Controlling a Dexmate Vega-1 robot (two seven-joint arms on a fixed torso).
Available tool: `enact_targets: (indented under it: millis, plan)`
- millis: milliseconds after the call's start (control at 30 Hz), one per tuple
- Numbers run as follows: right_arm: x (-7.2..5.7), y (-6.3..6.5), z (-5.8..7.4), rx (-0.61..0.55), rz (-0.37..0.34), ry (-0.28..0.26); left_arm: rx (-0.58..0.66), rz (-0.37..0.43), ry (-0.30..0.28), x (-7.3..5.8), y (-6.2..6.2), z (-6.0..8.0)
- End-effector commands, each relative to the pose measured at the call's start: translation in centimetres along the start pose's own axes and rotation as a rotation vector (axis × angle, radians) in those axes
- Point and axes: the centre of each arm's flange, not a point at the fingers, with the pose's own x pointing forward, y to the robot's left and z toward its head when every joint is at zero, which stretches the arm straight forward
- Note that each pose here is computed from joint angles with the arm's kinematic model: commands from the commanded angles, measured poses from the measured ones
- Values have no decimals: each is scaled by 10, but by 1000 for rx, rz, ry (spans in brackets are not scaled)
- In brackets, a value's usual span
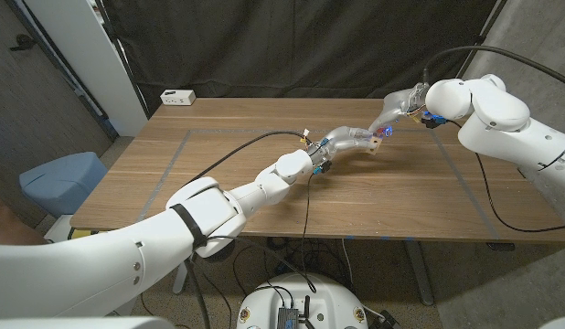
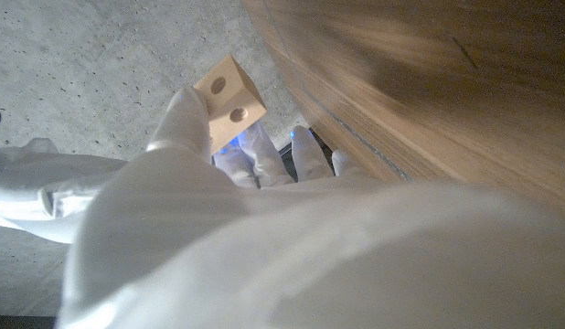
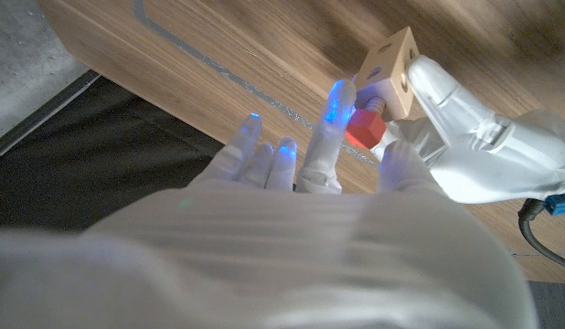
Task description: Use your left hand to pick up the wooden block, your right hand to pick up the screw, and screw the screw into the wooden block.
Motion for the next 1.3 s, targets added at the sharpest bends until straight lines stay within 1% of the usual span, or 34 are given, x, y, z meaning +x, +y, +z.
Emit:
enact_targets:
  millis: [33, 367, 533, 867, 1300]
  plan:
    - [-4, -1, 0, -7, 4, 11, 0, -1, -8, -2, -1, 0]
    - [-6, 0, -3, -6, 27, 29, -4, -2, -3, -1, -1, -1]
    - [-6, -1, -4, -1, 46, 28, -5, 0, 4, -1, 0, -1]
    - [-6, -4, -6, 9, 61, 3, -5, 3, 10, 0, 2, -2]
    - [-12, -7, -6, 13, 83, -36, -3, -2, 15, 2, 1, -1]
